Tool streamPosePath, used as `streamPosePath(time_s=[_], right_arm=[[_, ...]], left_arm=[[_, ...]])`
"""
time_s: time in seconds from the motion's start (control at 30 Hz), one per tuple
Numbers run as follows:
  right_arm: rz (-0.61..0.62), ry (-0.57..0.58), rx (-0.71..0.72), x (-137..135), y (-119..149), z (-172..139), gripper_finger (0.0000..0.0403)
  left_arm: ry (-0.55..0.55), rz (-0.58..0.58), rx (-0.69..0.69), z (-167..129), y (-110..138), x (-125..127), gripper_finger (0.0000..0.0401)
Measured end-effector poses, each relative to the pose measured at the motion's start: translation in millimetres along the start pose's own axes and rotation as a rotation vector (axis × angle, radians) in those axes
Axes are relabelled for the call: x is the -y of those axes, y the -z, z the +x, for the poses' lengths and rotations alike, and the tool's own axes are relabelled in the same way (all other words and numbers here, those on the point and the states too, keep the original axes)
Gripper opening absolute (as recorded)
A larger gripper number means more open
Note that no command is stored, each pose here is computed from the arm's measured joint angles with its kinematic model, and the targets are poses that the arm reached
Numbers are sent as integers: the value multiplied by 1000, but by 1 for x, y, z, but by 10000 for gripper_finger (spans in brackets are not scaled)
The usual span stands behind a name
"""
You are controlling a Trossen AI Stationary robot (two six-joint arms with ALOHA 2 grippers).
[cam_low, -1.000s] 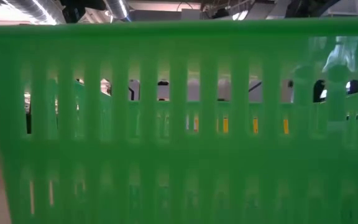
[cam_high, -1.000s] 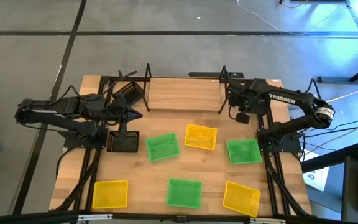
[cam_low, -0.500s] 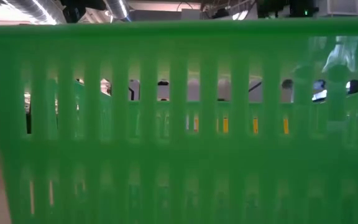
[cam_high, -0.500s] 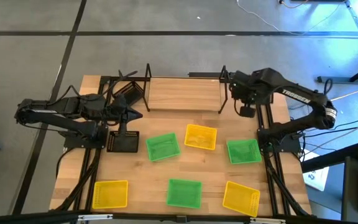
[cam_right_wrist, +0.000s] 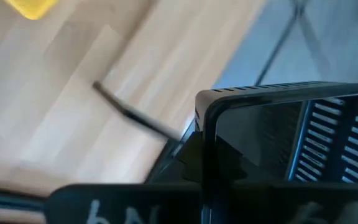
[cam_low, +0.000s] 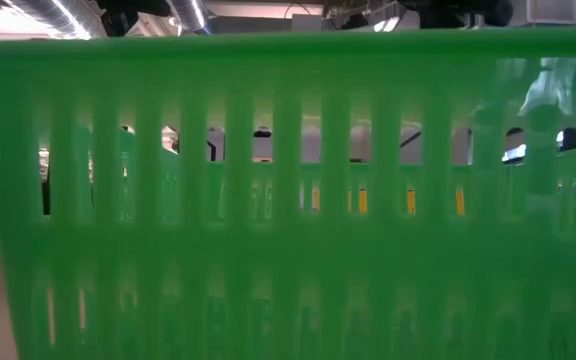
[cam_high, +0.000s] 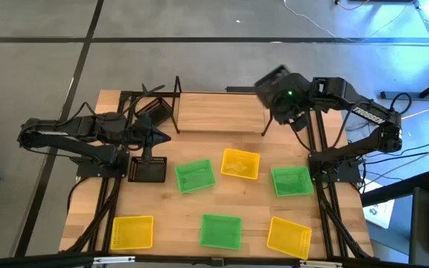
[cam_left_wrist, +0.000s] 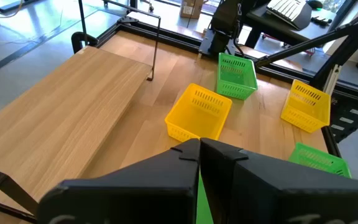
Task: Stack baskets on shelf by color
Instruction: Put the top right black bin on the shelf
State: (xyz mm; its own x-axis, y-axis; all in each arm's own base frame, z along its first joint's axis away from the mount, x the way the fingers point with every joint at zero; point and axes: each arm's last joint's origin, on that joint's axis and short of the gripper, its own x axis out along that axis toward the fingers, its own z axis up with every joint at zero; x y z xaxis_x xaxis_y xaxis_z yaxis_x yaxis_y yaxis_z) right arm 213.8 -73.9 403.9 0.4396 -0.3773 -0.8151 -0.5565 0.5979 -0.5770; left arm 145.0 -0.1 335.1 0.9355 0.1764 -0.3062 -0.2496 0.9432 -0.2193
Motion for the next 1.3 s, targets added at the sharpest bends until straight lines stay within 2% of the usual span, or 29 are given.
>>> streamPosePath(time_s=[0.07, 0.2, 0.47, 0.67, 0.87, 1.07, 1.3], right_arm=[[-100, 7, 67, 5, -8, 7, 0], [-194, -6, 149, 14, -24, 27, 0], [-379, -163, 131, 19, -47, 89, 0], [-426, -279, 95, 19, -50, 131, 0], [-385, -381, 101, 21, -42, 166, 0], [-356, -446, 72, 21, -33, 196, 0], [-376, -472, 41, 19, -33, 227, 0]], left_arm=[[0, 0, 0, 0, 0, 0, 4], [0, 0, 0, 0, 0, 0, 4], [0, 0, 0, 0, 0, 0, 4], [0, 0, 0, 0, 0, 0, 4], [0, 0, 0, 0, 0, 0, 4], [0, 0, 0, 0, 0, 0, 4], [0, 0, 0, 0, 0, 0, 4]])
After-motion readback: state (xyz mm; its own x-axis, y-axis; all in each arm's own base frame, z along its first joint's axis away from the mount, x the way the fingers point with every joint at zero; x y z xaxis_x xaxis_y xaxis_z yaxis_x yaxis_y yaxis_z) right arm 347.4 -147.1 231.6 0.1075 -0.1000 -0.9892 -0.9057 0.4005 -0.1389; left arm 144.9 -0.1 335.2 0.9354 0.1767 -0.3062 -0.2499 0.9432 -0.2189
